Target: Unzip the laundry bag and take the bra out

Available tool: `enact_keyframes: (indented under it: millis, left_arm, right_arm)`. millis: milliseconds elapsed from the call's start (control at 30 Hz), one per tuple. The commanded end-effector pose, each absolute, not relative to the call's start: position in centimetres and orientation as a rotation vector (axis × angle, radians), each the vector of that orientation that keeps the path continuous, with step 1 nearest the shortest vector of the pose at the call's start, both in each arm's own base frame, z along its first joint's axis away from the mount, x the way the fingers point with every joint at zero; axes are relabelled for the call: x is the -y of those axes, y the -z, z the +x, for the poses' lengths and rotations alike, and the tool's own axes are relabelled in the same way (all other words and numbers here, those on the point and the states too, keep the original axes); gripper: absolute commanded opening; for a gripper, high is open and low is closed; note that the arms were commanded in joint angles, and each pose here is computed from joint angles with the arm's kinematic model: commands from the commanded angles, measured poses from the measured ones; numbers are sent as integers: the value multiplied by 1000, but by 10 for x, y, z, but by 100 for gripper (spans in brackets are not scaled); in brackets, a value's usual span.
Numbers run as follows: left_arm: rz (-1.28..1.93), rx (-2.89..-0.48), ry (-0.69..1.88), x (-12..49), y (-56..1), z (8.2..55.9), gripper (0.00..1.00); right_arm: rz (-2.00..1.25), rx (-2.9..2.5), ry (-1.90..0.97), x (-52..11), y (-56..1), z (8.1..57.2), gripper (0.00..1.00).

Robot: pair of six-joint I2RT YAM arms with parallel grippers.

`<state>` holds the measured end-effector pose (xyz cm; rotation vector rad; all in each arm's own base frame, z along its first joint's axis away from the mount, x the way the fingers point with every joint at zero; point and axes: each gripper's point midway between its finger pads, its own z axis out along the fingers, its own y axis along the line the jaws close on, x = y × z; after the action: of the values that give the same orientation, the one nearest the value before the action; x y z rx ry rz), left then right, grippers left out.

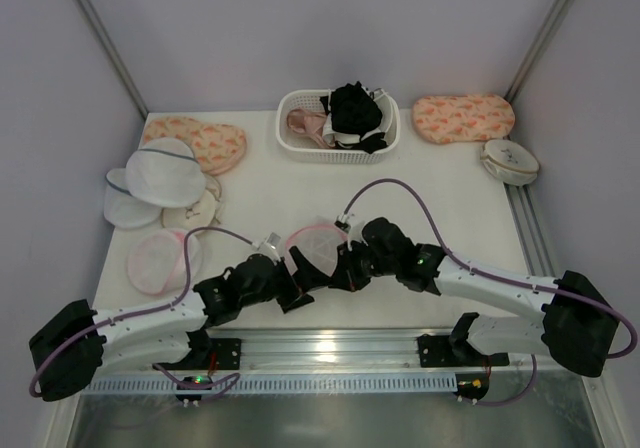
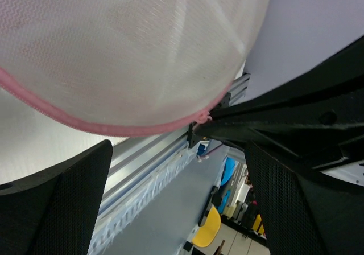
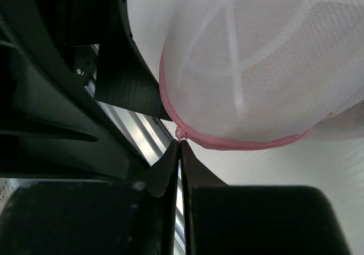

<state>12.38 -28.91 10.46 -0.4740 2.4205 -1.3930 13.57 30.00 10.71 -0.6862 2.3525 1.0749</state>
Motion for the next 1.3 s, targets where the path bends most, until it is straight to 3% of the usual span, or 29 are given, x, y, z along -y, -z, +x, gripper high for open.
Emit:
enact_keyframes:
  millis: [0, 167, 400, 567, 800, 967, 1267]
  left_arm:
    - [-534, -2282, 1433, 299, -127, 146, 99]
    - [-644, -2185, 1333, 280, -126, 166, 96]
    - [-739, -2043, 1258, 249, -137, 180, 61]
    - [-721, -2050, 1257, 248, -137, 178, 54]
    - [-656, -2095, 1312, 271, -134, 176, 28]
    - [-640, -2105, 1310, 278, -132, 179, 0]
    - [-660, -2071, 1232, 260, -135, 183, 0]
  right_arm:
    - [-710, -2251, -1202, -315, -130, 131, 4]
    - [-717, -2258, -1209, -311, -127, 125, 4]
    - [-709, -2266, -1162, -299, -125, 124, 4]
    - [-706, -2267, -1156, -295, -124, 122, 4]
    - [-707, -2267, -1158, -295, -124, 121, 4]
    - [-698, -2294, -1116, -291, -118, 123, 4]
    - [-654, -2509, -797, -256, -79, 131, 4]
